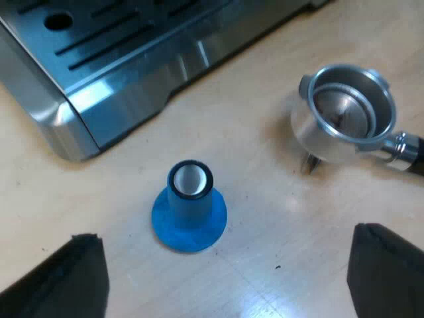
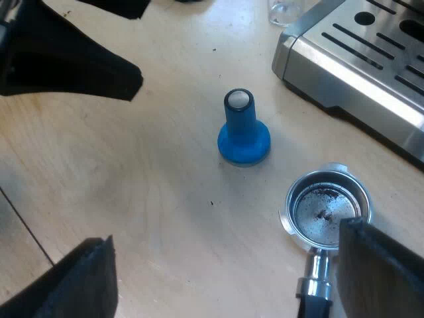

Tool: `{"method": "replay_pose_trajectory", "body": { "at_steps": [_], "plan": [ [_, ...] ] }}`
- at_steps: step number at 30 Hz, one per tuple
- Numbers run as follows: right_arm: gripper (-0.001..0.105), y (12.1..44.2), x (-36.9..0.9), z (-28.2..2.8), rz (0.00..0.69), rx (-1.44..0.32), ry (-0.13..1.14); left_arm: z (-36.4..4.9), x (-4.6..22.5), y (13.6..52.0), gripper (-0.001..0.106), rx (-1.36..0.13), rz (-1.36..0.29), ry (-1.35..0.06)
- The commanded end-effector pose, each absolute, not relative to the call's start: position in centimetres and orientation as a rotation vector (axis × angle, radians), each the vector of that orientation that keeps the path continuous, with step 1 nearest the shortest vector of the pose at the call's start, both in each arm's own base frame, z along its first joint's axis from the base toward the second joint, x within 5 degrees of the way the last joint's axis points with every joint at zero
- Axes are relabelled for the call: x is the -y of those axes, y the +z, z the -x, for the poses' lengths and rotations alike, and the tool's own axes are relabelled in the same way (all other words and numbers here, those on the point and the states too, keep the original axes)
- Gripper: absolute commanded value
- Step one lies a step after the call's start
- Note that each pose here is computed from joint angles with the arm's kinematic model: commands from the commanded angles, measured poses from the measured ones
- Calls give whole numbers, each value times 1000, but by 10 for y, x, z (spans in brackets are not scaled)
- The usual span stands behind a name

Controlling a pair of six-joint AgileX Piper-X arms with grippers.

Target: Grind coffee beans and then tamp

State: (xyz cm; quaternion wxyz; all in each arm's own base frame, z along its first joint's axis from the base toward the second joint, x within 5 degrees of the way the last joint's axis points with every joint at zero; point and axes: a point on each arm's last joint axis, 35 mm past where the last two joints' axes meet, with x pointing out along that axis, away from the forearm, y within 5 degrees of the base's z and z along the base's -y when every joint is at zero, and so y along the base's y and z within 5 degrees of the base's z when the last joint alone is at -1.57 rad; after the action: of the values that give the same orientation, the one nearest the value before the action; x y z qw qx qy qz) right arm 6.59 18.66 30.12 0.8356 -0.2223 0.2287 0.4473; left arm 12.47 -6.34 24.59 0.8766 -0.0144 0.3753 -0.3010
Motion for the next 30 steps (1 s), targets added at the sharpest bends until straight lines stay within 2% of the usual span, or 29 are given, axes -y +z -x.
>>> {"method": "replay_pose_trajectory", "body": {
  "at_steps": [1,10,17,21,30],
  "plan": [
    [70,304,-187,-67,469,-470,958,-132,67,243,75,-798,28,-629],
    [70,304,-187,-67,465,-472,957,-151,75,235,75,-788,18,-606],
    [70,304,-187,-67,465,-472,955,-157,88,224,75,-829,-17,-634],
    [70,304,-187,-67,465,-472,955,-162,97,213,75,-862,-77,-597],
    [70,304,-187,-67,465,-472,955,-178,107,191,75,-918,-96,-579]
  ]
}}
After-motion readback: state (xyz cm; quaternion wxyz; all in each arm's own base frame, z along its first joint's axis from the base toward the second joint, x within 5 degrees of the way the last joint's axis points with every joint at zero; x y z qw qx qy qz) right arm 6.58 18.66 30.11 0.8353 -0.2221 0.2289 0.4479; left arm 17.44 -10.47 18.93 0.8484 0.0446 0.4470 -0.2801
